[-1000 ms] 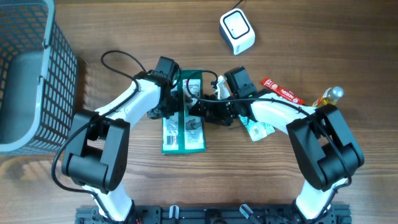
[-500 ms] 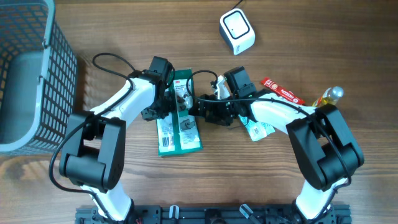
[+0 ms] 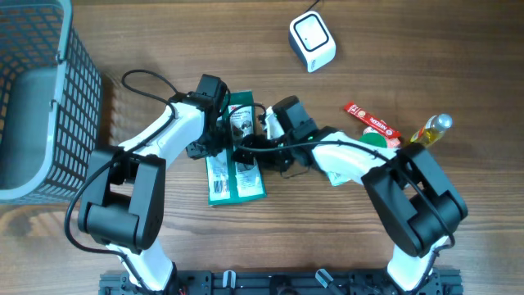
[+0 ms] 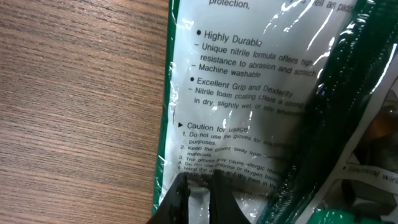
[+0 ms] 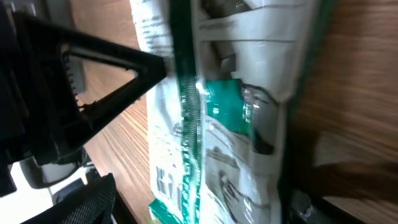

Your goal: Scan the item barcode

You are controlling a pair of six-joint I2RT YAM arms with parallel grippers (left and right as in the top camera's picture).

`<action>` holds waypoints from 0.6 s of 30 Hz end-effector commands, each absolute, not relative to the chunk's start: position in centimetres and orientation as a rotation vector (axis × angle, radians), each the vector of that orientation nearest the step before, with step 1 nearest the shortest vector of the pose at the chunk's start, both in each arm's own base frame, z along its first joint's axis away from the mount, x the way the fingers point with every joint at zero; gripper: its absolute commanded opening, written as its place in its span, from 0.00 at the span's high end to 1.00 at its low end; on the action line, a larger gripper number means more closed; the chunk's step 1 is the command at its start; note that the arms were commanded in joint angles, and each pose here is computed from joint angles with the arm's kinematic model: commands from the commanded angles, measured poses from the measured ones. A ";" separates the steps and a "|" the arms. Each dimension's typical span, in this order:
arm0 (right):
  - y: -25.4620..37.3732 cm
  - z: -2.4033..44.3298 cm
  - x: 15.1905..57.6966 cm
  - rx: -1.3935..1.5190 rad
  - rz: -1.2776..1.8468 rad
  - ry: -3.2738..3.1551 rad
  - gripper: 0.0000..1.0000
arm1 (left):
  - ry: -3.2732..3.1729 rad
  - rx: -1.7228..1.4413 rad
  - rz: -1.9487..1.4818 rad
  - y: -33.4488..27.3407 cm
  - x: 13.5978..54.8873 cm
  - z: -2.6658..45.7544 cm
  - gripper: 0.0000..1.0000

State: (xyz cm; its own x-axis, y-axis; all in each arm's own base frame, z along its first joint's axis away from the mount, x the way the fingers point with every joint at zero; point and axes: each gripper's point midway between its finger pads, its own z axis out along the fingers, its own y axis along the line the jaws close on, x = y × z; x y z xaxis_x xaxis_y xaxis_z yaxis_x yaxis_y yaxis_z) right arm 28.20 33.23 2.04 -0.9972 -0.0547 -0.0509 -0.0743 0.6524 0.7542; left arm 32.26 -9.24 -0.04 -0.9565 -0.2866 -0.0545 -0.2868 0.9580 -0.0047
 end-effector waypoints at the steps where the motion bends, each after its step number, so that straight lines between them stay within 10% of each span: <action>1: 32.6 -3.9 26.5 0.009 1.136 2.965 0.22 | 3.078 -0.481 0.079 -8.2 31.3 -1.1 0.96; 4: 33.0 -5.0 26.6 0.032 1.181 2.962 0.32 | 3.078 -0.481 0.080 -8.2 31.3 -1.1 0.96; 8: 33.1 -5.3 26.9 0.032 1.223 2.951 0.69 | 3.084 -0.465 0.083 -8.2 31.2 -1.1 0.95; 18: 33.0 -5.4 26.8 0.034 1.219 2.956 0.89 | 3.048 -0.473 0.051 -7.7 32.4 0.6 0.96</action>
